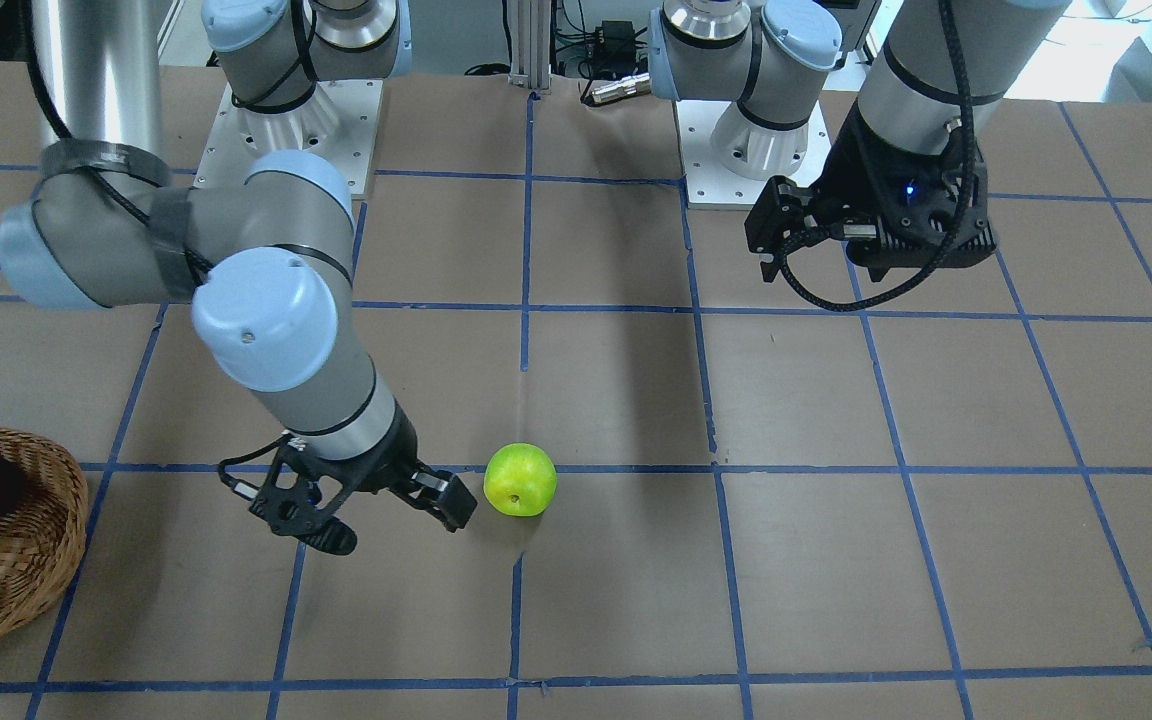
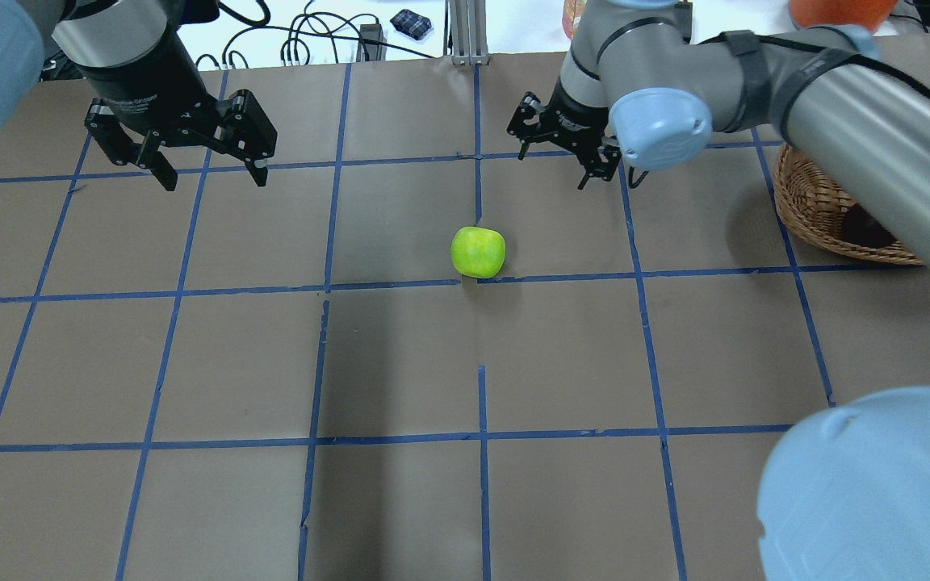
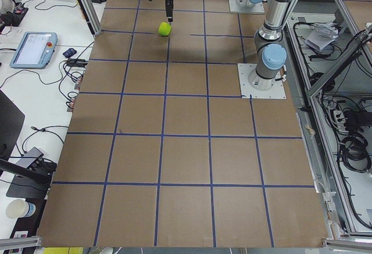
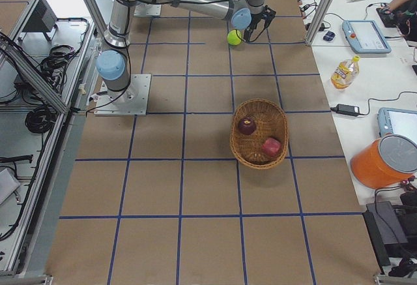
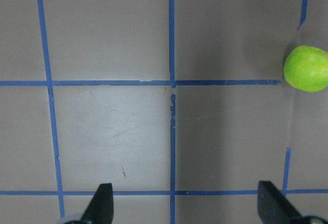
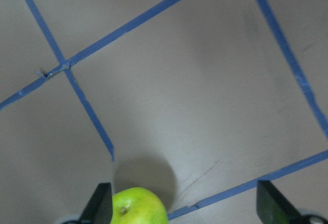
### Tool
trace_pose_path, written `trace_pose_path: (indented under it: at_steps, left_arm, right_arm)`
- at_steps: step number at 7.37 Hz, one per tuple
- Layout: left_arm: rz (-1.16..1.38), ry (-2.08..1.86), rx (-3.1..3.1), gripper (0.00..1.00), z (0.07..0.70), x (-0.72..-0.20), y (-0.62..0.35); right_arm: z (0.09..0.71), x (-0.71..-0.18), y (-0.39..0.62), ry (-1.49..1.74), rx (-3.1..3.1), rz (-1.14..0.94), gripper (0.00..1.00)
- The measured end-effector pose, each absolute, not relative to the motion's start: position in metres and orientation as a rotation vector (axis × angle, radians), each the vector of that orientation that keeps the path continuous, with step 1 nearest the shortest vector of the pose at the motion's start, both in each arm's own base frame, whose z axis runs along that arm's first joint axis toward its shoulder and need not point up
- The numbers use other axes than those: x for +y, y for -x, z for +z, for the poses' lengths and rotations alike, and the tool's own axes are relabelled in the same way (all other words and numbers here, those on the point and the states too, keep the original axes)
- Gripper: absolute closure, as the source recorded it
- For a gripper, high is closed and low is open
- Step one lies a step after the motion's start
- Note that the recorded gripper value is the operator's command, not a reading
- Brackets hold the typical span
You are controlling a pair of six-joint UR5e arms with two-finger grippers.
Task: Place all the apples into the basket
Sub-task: 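Withdraw the left gripper while moving the right gripper over the green apple, then close the right gripper on the green apple and lift it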
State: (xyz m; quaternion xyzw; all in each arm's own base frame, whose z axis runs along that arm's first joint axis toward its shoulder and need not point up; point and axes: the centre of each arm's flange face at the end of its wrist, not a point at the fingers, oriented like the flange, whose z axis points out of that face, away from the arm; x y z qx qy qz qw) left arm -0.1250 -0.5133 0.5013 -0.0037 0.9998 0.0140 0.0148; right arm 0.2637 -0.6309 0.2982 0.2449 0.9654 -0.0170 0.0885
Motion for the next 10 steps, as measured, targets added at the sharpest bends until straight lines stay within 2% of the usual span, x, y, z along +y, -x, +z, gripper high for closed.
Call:
trace_pose_path:
  at_steps: [5, 10]
  left_arm:
    - [0.005, -0.005, 3.091, 0.00, 0.510, -0.511, 0.122]
    - [-0.009, 0.013, 3.085, 0.00, 0.510, -0.517, 0.115]
  right_arm:
    - [0.247, -0.606, -0.330, -0.706, 2.892, 0.085, 0.00]
    - [0.208, -0.601, -0.342, -0.679, 2.924, 0.162, 0.00]
